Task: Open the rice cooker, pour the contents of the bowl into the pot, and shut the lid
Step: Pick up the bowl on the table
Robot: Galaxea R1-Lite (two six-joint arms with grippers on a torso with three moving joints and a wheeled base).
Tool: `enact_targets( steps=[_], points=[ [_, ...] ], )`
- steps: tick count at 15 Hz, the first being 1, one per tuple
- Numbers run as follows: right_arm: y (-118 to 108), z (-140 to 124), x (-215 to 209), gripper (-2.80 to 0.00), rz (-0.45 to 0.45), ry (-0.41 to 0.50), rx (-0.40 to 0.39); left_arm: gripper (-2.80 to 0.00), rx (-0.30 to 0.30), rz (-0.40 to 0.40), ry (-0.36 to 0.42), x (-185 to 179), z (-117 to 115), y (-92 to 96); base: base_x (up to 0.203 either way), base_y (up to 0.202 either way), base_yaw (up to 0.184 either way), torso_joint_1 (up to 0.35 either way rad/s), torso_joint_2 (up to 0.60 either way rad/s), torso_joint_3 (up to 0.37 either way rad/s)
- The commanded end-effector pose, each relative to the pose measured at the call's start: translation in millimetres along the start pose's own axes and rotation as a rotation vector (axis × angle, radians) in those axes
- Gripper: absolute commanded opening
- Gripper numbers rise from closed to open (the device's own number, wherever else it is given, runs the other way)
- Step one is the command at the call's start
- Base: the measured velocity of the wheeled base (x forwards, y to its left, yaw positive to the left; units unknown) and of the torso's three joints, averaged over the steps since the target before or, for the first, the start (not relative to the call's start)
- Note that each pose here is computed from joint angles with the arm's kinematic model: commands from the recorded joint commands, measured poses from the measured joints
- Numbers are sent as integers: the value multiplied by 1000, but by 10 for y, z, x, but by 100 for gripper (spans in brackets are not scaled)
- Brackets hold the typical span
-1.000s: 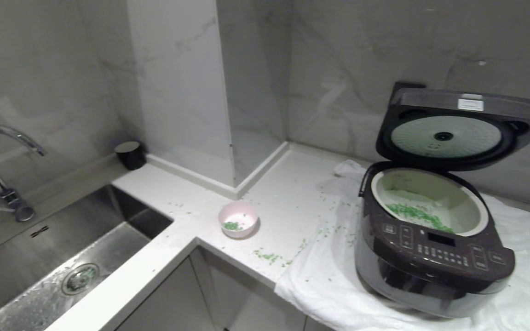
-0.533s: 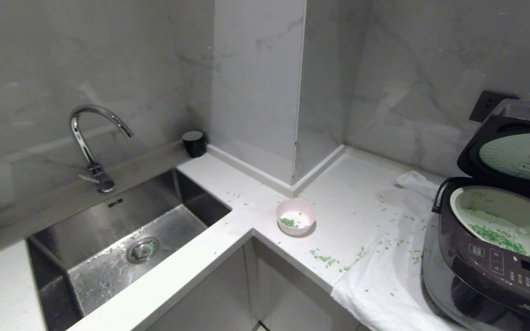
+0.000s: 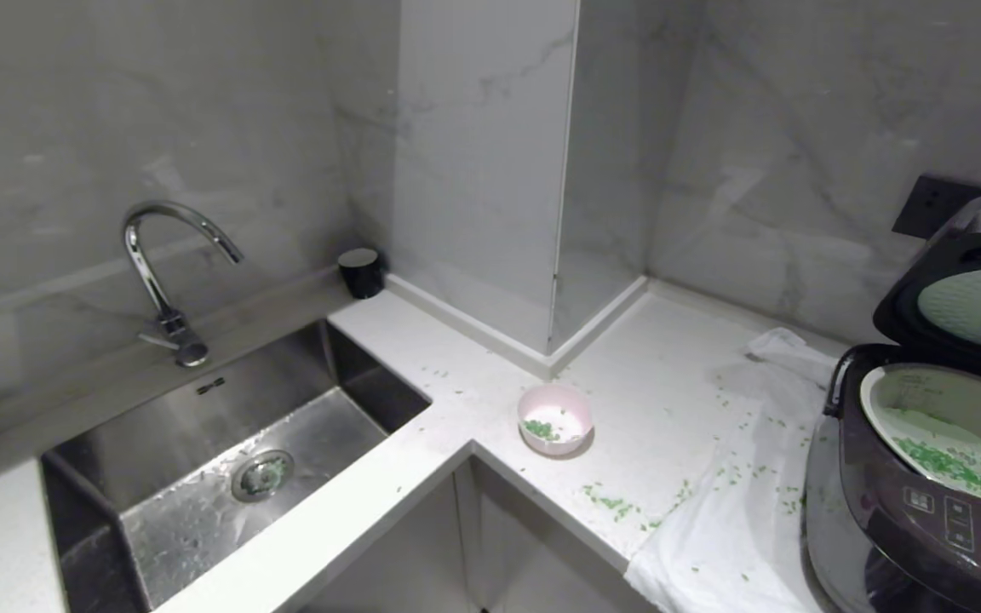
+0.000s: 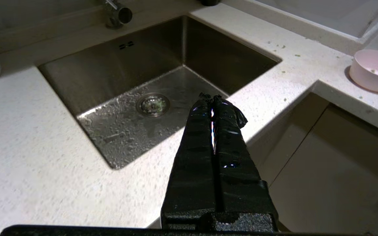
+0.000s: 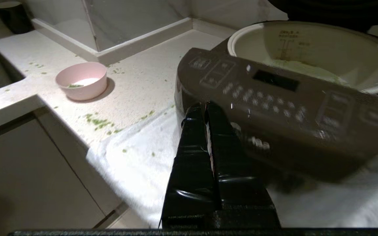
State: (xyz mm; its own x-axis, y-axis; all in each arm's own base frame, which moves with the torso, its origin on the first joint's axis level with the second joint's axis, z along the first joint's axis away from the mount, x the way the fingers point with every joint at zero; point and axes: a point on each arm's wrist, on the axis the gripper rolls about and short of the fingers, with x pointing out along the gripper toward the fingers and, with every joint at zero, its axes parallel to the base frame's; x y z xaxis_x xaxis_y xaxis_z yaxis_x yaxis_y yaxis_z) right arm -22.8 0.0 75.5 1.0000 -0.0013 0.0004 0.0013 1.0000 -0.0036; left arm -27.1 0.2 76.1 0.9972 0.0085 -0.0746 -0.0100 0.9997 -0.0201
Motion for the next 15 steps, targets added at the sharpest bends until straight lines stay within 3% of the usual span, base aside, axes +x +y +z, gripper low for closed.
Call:
enact_targets(
  steps=[1, 4, 11, 14, 15],
  points=[
    [0, 1, 0, -280, 0, -1, 2, -280, -1, 1, -2, -1, 0, 0, 204, 0, 2, 7, 10, 2],
    [0, 1, 0, -280, 0, -1, 2, -280, -1, 1, -3, -1, 0, 0, 167, 0, 0, 6, 4, 2],
    [0, 1, 0, -280, 0, -1, 1, -280, -2, 5, -4, -3, 0, 0, 0, 0, 0, 0, 0, 0],
    [0, 1, 0, -280, 0, -1, 1, -280, -19, 15, -81, -99, 298, -4, 0, 0, 0, 0, 0, 0],
    [0, 1, 0, -280, 0, -1, 1, -280, -24, 17, -55, -70, 392, -6, 0, 0, 0, 0, 0, 0]
  ],
)
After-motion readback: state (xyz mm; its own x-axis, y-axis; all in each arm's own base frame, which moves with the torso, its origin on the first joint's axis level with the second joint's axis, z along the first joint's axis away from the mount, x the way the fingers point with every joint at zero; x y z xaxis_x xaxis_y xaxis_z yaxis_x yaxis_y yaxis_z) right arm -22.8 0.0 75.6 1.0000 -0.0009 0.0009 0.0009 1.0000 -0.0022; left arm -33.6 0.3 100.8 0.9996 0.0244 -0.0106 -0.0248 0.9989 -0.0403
